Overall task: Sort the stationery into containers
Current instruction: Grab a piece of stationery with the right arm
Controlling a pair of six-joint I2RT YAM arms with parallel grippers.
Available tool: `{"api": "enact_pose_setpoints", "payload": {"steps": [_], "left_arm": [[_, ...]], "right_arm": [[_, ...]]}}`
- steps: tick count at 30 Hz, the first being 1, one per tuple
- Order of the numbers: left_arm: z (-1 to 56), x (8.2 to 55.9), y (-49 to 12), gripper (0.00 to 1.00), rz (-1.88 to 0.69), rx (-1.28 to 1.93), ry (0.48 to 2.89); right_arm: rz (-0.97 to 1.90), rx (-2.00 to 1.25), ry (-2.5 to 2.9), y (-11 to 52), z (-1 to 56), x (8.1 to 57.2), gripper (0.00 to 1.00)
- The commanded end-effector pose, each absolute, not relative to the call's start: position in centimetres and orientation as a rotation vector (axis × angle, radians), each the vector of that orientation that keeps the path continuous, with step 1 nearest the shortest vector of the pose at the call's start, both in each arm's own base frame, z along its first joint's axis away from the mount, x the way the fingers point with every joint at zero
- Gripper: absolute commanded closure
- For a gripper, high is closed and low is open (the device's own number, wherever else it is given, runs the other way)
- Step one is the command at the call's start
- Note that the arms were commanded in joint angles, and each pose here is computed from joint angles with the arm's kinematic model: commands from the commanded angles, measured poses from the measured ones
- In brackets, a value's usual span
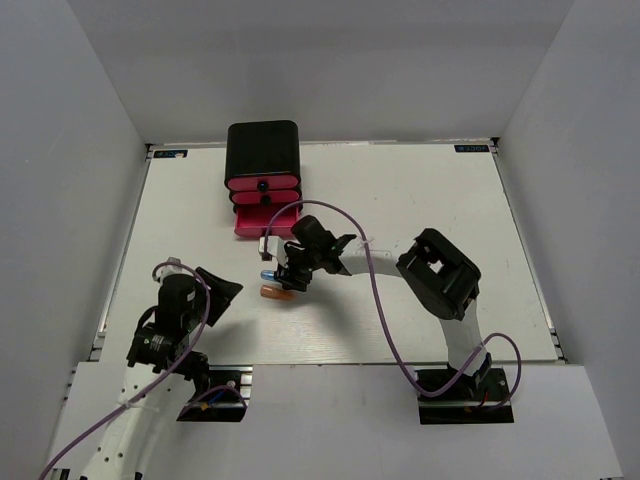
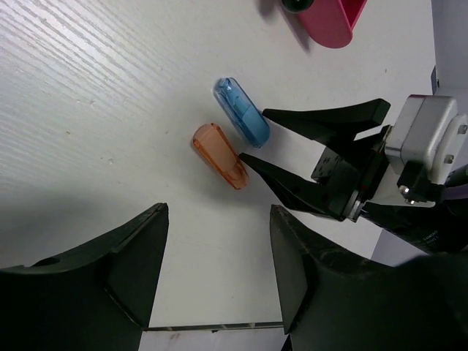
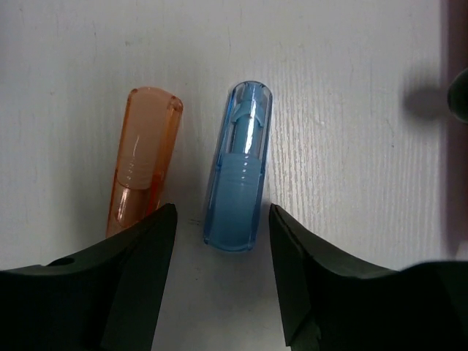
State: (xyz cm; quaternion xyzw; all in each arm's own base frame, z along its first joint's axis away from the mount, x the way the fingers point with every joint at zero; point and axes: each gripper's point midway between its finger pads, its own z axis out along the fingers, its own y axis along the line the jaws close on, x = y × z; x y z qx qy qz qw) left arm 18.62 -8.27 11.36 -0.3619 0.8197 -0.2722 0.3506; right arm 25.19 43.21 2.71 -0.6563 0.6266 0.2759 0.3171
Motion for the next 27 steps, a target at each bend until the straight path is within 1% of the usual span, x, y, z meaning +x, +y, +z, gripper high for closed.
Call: {"api": "enact_pose_setpoints", "payload": {"steps": [1,3,4,7,8,10,12,14,16,17,20,21,27], "left_arm": [[12.0,18.5,-8.6,0.32,-0.722,-0.933,2.134],[12.0,18.6,-8.8,0.32,-0.731,-0.929,2.139],[12.0,18.6,-8.8,0.32,-0.731,-0.929,2.139],[12.0,18.8,-9.2,0.32,-0.751,-0.922,2.154],[12.0,19.0,-9.5,0.32,-0.765,-0.917,2.164],[11.6,19.1,-10.1,0.32,-0.796,-0.932,2.187],[11.0,19.1,-10.4,0.32,-0.811,-0.977,2.207],[10.6,19.1,-10.7,0.32,-0.818,-1.014,2.226],[9.9,19.3,-10.8,0.32,-0.817,-1.079,2.237],[9.7,19.2,-11.0,0.32,-0.834,-1.088,2.241],[9.0,19.6,-11.7,0.32,-0.892,-1.151,2.233],[8.7,19.6,-11.9,0.32,-0.906,-1.165,2.236],[7.9,20.3,-12.1,0.31,-0.899,-1.254,2.246]], "right_arm": [[0.691,-1.73,1.594,44.2,3.2,26.2,0.43],[0.676,-1.741,1.601,44.0,2.6,26.3,0.47],[0.673,-1.742,1.603,43.9,2.5,26.4,0.55],[0.678,-1.758,1.599,43.7,2.3,26.3,0.67],[0.683,-1.76,1.588,43.8,2.7,26.2,0.8],[0.675,-1.746,1.581,43.8,3.5,26.6,1.0],[0.673,-1.721,1.558,44.0,5.3,27.0,1.0],[0.654,-1.663,1.513,44.3,8.5,28.5,1.0],[0.633,-1.625,1.487,44.1,10.5,29.9,1.0],[0.608,-1.607,1.422,44.5,13.0,30.7,1.0],[0.52,-1.586,1.329,44.2,15.9,32.9,1.0],[0.464,-1.601,1.293,44.0,16.3,33.7,1.0],[0.357,-1.6,1.246,43.9,17.1,37.4,1.0]]}}
